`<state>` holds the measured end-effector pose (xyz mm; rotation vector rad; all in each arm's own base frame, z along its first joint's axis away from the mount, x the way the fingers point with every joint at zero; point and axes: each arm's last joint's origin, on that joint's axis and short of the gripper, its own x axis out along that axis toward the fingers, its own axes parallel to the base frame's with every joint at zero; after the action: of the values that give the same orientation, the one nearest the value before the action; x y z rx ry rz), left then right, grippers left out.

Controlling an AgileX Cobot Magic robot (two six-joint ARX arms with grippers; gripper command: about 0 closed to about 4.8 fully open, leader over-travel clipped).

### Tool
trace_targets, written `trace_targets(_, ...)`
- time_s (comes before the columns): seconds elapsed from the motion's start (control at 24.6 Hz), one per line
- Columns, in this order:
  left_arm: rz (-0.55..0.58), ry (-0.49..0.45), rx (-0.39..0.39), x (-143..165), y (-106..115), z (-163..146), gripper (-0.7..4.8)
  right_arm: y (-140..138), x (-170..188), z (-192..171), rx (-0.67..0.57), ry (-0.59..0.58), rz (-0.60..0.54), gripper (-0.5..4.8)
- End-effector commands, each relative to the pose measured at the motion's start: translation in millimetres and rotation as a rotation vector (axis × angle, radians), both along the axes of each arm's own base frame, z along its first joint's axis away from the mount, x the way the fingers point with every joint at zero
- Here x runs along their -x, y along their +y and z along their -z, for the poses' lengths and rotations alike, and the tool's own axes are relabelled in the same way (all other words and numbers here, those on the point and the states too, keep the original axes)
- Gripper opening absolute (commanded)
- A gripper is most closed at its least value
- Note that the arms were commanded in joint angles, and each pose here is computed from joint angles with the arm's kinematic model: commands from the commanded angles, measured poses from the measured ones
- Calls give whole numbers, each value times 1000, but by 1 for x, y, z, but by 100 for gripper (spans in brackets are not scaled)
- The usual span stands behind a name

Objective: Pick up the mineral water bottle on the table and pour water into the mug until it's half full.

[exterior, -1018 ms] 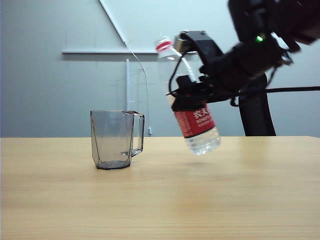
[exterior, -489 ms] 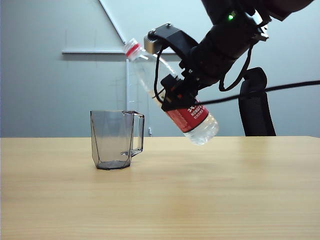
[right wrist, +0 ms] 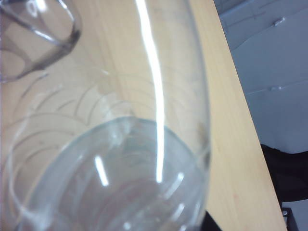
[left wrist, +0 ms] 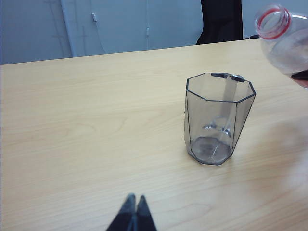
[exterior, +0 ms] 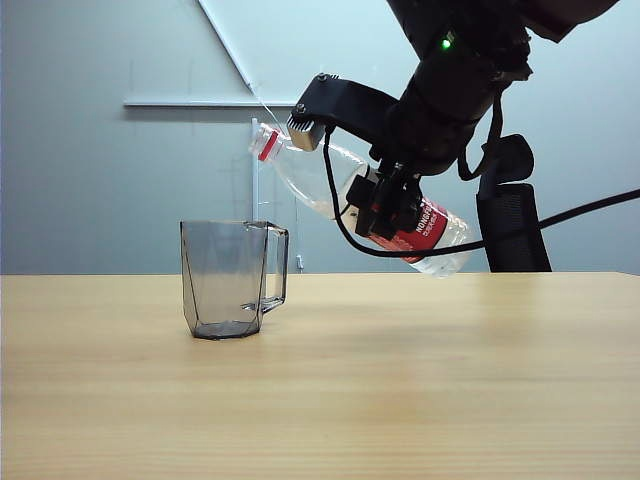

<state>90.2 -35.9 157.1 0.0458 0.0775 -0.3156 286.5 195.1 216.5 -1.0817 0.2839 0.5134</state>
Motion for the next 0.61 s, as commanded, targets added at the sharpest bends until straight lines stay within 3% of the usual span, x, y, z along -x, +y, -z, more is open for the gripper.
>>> trace_targets(0.04,-1,-12,9,0,0,-2,-2,3,-2,-13,-39,-83,-1,278)
trace_targets(0.24,0,-12,8,0,0,-2,-2,4,-4,-14,-26,-115,-15,278)
trace_targets(0.61,1,-11,8,0,0,-2,-2,9,-10,-5,102,-182,-38,278)
